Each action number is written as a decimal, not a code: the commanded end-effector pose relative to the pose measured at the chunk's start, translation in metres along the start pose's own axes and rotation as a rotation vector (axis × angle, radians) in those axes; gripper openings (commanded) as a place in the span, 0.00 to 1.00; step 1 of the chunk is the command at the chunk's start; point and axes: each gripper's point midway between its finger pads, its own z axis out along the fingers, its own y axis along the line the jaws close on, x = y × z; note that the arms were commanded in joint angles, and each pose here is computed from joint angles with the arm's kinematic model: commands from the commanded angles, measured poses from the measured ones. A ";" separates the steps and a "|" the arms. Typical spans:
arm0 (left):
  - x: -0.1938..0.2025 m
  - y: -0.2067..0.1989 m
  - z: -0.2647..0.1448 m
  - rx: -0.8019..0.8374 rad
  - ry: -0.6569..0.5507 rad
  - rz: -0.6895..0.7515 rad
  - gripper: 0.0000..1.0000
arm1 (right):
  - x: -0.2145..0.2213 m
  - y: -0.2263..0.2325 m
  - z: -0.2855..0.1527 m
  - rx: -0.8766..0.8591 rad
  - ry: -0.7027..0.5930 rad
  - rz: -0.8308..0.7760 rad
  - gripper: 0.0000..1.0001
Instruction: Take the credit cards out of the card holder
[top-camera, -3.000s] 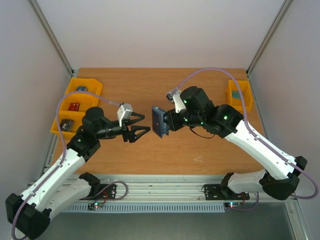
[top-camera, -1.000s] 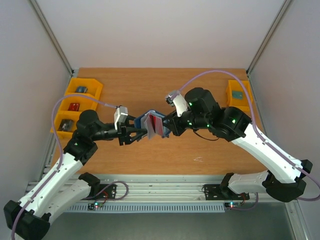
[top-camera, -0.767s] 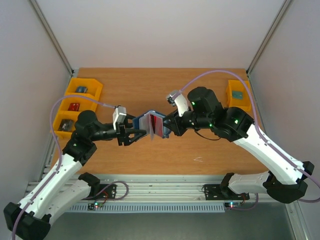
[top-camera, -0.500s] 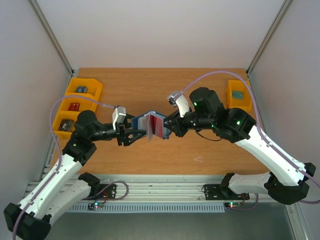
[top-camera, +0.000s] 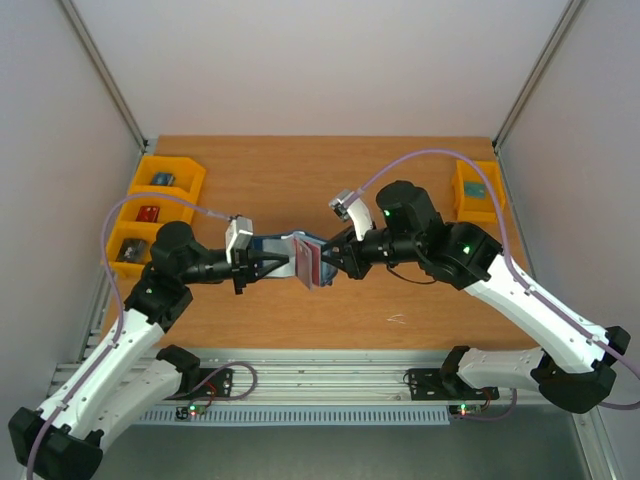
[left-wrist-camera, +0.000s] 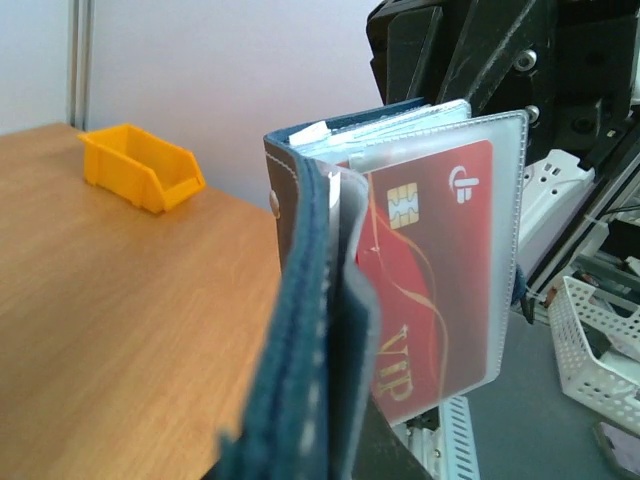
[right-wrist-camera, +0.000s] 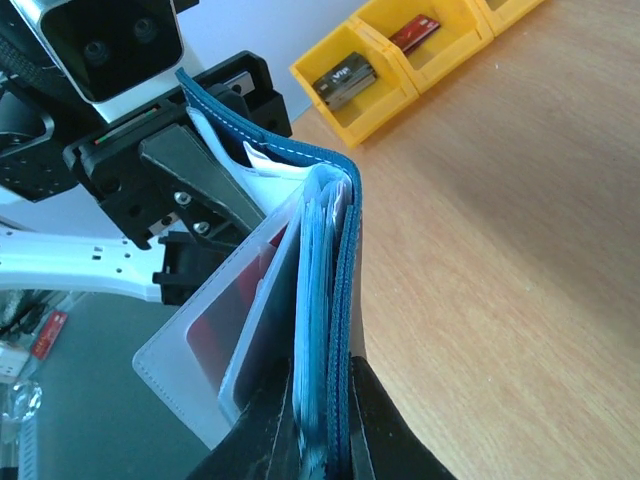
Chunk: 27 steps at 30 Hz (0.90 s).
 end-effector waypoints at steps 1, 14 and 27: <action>0.006 -0.006 -0.002 0.030 0.008 -0.028 0.00 | -0.004 0.013 0.000 -0.093 -0.026 -0.004 0.02; -0.001 0.026 -0.004 -0.160 -0.018 -0.172 0.00 | 0.029 -0.029 -0.021 0.025 0.028 0.040 0.72; -0.002 -0.004 -0.005 -0.012 0.006 -0.053 0.00 | 0.000 -0.034 0.012 -0.033 -0.035 -0.006 0.99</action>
